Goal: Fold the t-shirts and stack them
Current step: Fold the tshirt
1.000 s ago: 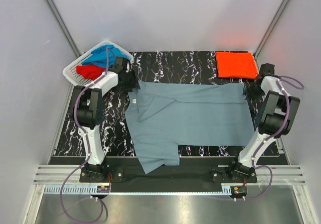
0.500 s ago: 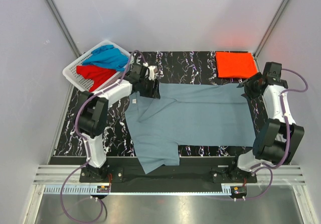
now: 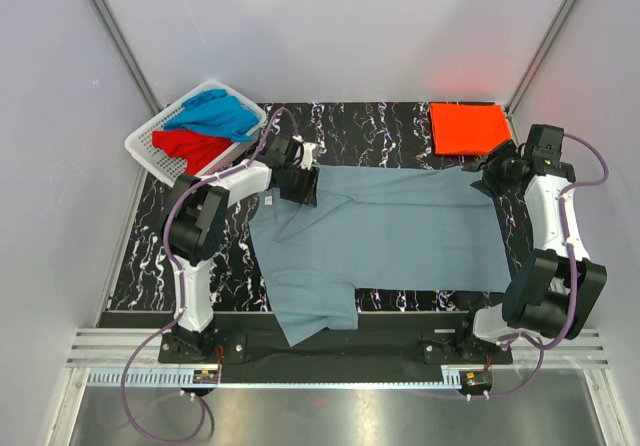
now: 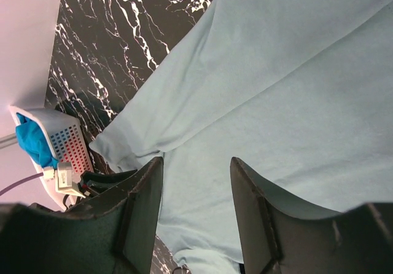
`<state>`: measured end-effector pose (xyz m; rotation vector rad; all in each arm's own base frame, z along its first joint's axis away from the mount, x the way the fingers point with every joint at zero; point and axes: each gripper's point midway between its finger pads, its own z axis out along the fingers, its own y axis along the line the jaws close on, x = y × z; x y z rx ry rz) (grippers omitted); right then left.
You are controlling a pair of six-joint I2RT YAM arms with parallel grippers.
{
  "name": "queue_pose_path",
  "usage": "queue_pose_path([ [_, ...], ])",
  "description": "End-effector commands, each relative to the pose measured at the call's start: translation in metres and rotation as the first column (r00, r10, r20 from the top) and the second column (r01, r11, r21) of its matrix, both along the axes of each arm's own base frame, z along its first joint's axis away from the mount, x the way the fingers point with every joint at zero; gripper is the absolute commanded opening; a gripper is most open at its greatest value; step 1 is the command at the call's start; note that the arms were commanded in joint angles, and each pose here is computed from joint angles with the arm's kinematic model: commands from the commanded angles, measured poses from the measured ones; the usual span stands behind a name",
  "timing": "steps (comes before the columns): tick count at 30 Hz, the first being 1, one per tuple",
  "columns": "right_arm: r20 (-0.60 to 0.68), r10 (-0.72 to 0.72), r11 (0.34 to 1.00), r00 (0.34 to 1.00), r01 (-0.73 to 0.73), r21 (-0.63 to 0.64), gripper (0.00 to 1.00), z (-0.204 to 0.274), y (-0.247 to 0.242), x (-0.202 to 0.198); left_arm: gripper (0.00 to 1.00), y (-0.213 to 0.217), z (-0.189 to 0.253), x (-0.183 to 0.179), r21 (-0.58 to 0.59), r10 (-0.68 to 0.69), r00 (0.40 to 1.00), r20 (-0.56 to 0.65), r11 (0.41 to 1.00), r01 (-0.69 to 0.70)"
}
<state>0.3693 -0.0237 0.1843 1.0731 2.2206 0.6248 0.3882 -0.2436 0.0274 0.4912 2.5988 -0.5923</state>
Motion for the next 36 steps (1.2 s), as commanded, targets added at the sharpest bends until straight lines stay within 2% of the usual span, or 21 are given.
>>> queue_pose_path([
  [1,0.066,0.043,0.999,0.997,-0.042,-0.01,0.55,0.015,0.006,0.003,0.52,-0.013,0.004,-0.001,-0.006,-0.052,0.998,0.04,0.999,0.053],
  [9,0.058,0.049,0.999,0.997,-0.049,0.003,0.56,0.01,0.008,0.005,0.42,-0.028,0.026,-0.009,-0.027,-0.085,0.993,0.078,0.996,0.087],
  [11,0.054,0.05,0.999,0.997,-0.051,0.005,0.55,0.008,0.008,0.004,0.41,-0.028,0.025,-0.01,0.003,-0.079,0.994,0.076,0.997,0.079],
  [12,0.053,0.053,0.999,0.997,-0.054,0.004,0.56,0.007,0.009,0.003,0.43,-0.029,0.026,-0.01,0.007,-0.082,0.993,0.081,0.997,0.081],
  [13,0.052,0.055,0.998,0.997,-0.055,0.005,0.55,0.006,0.009,0.003,0.53,-0.029,0.026,-0.01,0.017,-0.079,0.993,0.087,0.997,0.077],
  [18,0.045,0.058,0.998,0.997,-0.058,0.005,0.56,0.003,0.011,0.001,0.52,-0.032,0.031,-0.01,0.02,-0.07,0.991,0.11,0.997,0.068],
  [22,0.045,0.058,0.998,0.997,-0.058,0.002,0.55,0.003,0.01,0.001,0.4,-0.032,0.039,-0.006,0.022,-0.059,0.988,0.139,0.998,0.057],
  [26,0.039,0.059,0.998,0.997,-0.059,0.004,0.55,0.0,0.01,0.002,0.4,-0.033,0.044,-0.002,0.026,-0.048,0.987,0.152,0.999,0.045],
  [29,0.036,0.062,0.998,0.997,-0.062,0.007,0.56,-0.001,0.011,0.002,0.19,-0.035,0.045,-0.003,0.022,-0.057,0.987,0.153,0.998,0.054],
  [31,0.037,0.068,0.998,0.997,-0.069,0.004,0.56,-0.001,0.013,0.001,0.12,-0.036,0.047,-0.006,0.03,-0.06,0.987,0.15,0.998,0.057],
  [33,0.03,0.081,0.997,0.996,-0.08,-0.02,0.56,-0.002,0.016,0.001,0.09,-0.037,0.055,-0.008,0.032,-0.059,0.986,0.159,0.998,0.054],
  [35,-0.008,0.085,0.995,0.996,-0.085,-0.045,0.56,-0.008,0.018,-0.002,0.0,-0.04,0.066,-0.011,0.031,-0.062,0.982,0.18,0.998,0.058],
  [36,-0.014,0.111,0.993,0.994,-0.111,-0.044,0.56,-0.009,0.029,-0.003,0.0,-0.041,0.07,-0.012,0.03,-0.058,0.981,0.187,0.998,0.053],
])
